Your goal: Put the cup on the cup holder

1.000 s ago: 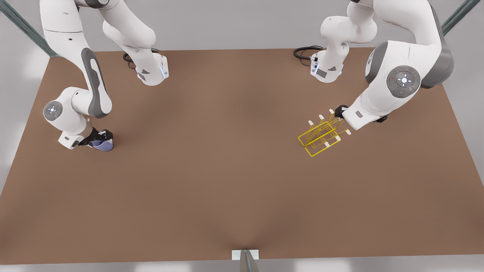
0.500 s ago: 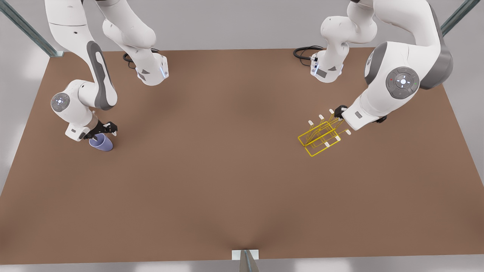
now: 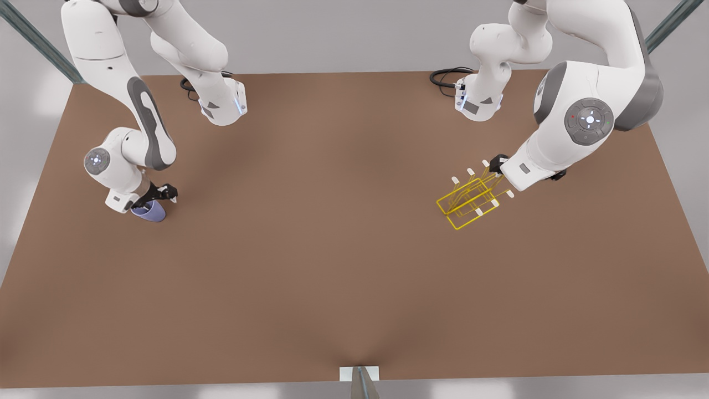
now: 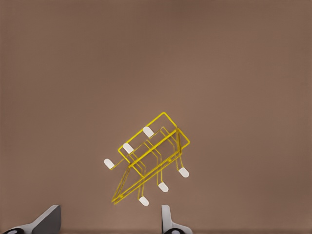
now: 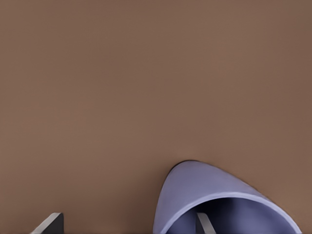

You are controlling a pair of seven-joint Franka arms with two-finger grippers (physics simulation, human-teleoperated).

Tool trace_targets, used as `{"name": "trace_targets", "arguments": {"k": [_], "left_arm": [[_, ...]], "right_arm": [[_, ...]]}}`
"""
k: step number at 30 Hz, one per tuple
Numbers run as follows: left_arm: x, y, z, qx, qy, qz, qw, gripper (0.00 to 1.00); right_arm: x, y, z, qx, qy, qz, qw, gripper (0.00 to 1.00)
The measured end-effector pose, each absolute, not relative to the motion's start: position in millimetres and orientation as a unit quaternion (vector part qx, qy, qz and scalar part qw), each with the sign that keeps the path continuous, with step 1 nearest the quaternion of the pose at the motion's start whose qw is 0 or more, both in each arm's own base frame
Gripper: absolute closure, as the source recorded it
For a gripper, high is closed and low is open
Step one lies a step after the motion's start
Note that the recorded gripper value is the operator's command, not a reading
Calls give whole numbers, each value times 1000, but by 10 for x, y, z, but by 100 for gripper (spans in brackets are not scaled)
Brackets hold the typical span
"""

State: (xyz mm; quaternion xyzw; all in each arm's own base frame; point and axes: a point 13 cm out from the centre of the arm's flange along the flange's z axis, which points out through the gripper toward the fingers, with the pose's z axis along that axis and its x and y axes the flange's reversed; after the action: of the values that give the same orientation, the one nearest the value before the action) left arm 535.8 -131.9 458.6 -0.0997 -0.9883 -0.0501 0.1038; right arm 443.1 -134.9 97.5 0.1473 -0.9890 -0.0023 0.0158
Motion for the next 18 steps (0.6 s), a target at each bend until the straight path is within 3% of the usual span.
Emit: {"name": "trace_targets", "arguments": {"k": [2, 3, 5, 8, 9, 18], "left_arm": [[5358, -1319, 4586, -100, -988, -50, 104, 0], [5358, -1319, 4586, -100, -988, -50, 104, 0], [5358, -1322, 4586, -100, -988, -50, 104, 0], [5358, -1327, 4586, -101, -988, -50, 104, 0], [5358, -1327, 4586, -100, -988, -50, 103, 0], [5359, -1335, 4587, -101, -988, -50, 103, 0]], "right_arm": [[4443, -1385, 941, 144, -989, -3, 14, 0], [4456, -1394, 939, 144, -989, -2, 13, 18], [4489, -1405, 953, 145, -989, 0, 8, 43], [4543, -1420, 975, 146, -989, 2, 3, 64], [4548, -1421, 968, 146, -989, 2, 3, 78], [4783, -1554, 1209, 157, -988, 14, -10, 79]]}}
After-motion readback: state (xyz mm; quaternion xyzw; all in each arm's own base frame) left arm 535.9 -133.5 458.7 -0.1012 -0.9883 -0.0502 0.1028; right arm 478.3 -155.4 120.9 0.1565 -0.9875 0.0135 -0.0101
